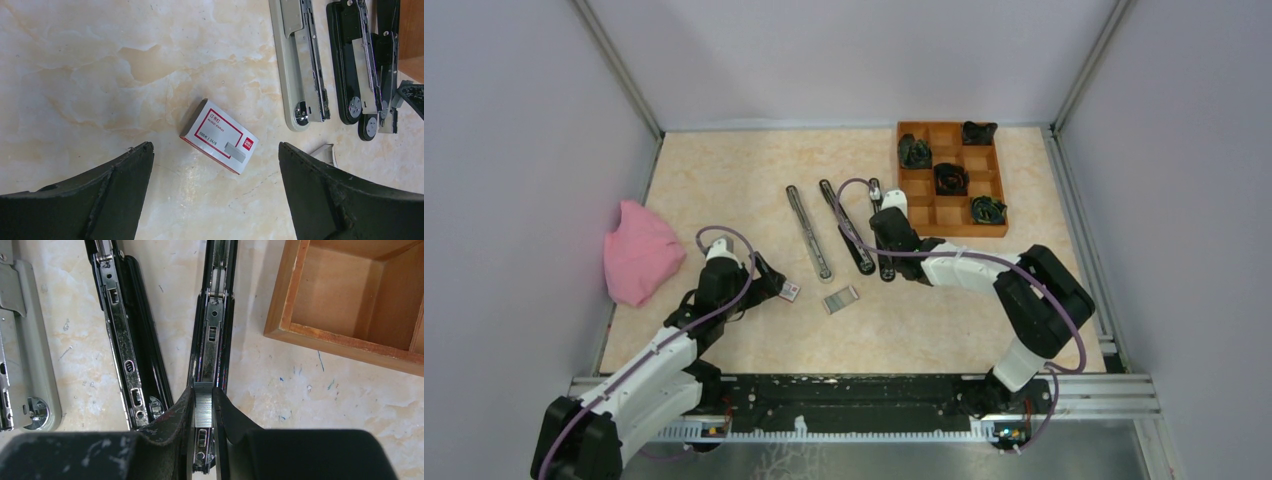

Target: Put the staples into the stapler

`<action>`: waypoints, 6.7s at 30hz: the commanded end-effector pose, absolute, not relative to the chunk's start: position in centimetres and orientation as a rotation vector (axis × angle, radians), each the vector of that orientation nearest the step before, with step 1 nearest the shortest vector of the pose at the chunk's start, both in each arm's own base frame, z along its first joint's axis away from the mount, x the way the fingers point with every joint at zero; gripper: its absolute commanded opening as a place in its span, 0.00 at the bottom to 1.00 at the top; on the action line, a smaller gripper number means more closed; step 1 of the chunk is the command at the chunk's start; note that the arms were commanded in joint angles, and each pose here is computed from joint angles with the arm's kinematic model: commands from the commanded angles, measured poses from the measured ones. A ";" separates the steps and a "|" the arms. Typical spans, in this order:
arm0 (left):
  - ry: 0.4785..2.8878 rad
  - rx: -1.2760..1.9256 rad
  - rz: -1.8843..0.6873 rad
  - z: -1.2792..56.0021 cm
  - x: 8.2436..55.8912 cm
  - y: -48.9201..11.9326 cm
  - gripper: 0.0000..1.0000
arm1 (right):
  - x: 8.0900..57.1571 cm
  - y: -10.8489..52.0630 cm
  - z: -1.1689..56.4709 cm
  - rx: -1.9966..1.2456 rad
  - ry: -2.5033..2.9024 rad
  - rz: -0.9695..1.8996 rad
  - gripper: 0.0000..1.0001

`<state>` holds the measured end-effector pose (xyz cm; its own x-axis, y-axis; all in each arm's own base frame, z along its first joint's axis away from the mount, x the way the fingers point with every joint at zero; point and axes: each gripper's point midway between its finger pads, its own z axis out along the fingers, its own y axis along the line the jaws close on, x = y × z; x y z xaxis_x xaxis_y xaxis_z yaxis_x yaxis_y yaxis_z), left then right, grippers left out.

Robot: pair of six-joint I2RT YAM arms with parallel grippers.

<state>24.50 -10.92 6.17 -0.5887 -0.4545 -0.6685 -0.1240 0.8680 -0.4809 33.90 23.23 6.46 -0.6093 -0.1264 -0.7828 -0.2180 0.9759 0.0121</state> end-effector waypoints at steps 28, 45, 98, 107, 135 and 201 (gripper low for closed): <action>2.169 -0.398 -0.561 6.6 24.5 -11.9 0.99 | 33.8 22.9 7.1 -0.201 2.233 0.149 0.29; 2.242 -0.335 -0.663 6.9 23.9 -13.9 0.99 | 29.5 26.6 11.2 -0.394 2.253 0.324 0.34; 2.330 -0.375 -0.770 5.8 23.1 -15.5 0.98 | 21.7 35.7 4.2 -0.802 2.428 0.427 0.17; 2.328 -0.372 -0.779 5.9 23.1 -15.6 0.98 | 21.6 35.5 3.5 -0.812 2.442 0.389 0.12; 2.071 -0.234 -0.964 13.0 24.9 -17.3 0.97 | 23.0 34.5 10.3 -0.711 2.291 0.557 0.00; 1.547 0.369 -1.630 28.0 20.5 -24.3 0.34 | 20.5 35.8 27.8 -0.806 1.532 1.610 0.00</action>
<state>20.41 -24.43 27.29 -0.6476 -0.3608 -0.6711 0.6906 0.0943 -0.7171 19.77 35.41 24.70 -0.5868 0.0395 -0.8087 -0.8074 0.0475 0.5881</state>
